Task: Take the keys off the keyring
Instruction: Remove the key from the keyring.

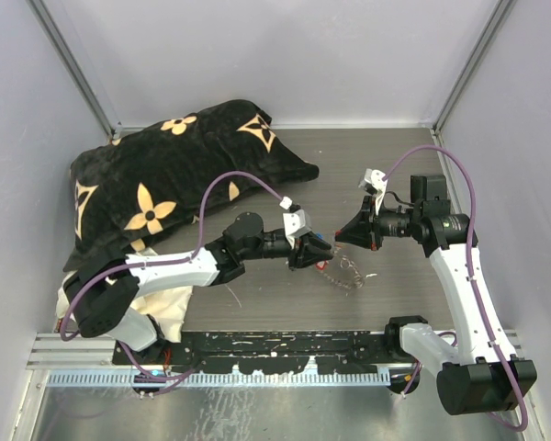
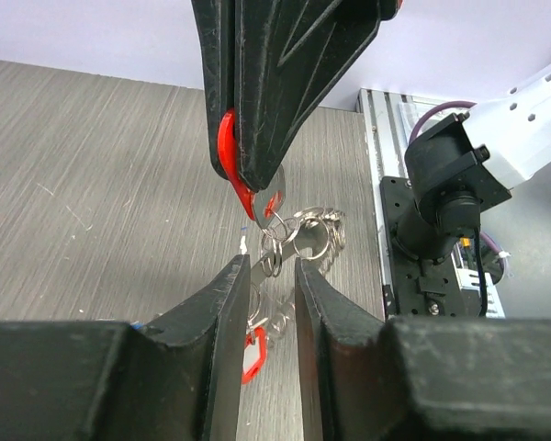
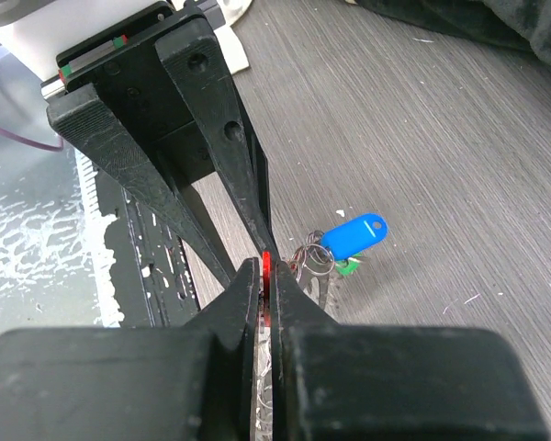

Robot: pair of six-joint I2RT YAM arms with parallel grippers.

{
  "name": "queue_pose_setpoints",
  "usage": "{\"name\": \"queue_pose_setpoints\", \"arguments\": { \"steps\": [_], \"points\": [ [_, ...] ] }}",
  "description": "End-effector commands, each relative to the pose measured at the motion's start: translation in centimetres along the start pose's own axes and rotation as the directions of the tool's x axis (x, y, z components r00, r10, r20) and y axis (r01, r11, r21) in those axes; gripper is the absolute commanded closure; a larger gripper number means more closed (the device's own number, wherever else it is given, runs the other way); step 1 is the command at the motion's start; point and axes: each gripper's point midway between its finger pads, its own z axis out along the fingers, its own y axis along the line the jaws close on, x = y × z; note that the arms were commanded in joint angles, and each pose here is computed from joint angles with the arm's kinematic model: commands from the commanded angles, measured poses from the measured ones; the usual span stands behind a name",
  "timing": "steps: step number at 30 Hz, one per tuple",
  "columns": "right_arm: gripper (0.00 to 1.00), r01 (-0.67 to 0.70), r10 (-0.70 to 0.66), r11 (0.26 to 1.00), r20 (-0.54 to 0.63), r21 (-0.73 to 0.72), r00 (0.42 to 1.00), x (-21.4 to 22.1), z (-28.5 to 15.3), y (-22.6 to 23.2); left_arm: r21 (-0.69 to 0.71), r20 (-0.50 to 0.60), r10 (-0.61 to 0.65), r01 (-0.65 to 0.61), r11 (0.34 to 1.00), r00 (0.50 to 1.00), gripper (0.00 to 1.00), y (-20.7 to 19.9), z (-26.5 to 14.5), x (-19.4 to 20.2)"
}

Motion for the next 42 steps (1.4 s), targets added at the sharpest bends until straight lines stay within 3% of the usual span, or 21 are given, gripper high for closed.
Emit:
{"name": "queue_pose_setpoints", "arguments": {
  "steps": [1,19,31,39,42],
  "points": [
    [0.99,0.077,-0.075,0.997,0.058,-0.022,0.995,-2.0,-0.5,1.0,0.010,0.088,0.009,-0.010,1.000,0.996,0.73,0.1,0.8,-3.4],
    [0.99,0.068,-0.067,0.997,0.061,-0.023,0.996,-1.9,-0.5,0.9,-0.005,0.091,-0.028,0.029,1.000,0.995,0.75,-0.2,1.5,-3.2],
    [0.99,0.066,-0.064,0.998,0.062,-0.022,0.996,-1.9,-0.5,0.9,-0.096,0.030,-0.007,0.010,0.995,1.000,0.74,0.5,2.1,-2.4],
    [0.99,0.069,-0.068,0.997,0.065,-0.020,0.996,-2.1,-0.6,0.9,-0.111,0.003,-0.002,0.002,0.994,1.000,0.78,0.7,2.0,-2.0],
    [0.99,0.069,-0.068,0.997,0.067,-0.019,0.995,-2.1,-0.7,0.9,-0.113,0.000,0.000,0.000,0.994,1.000,0.84,0.7,1.9,-1.9]
  ]
}}
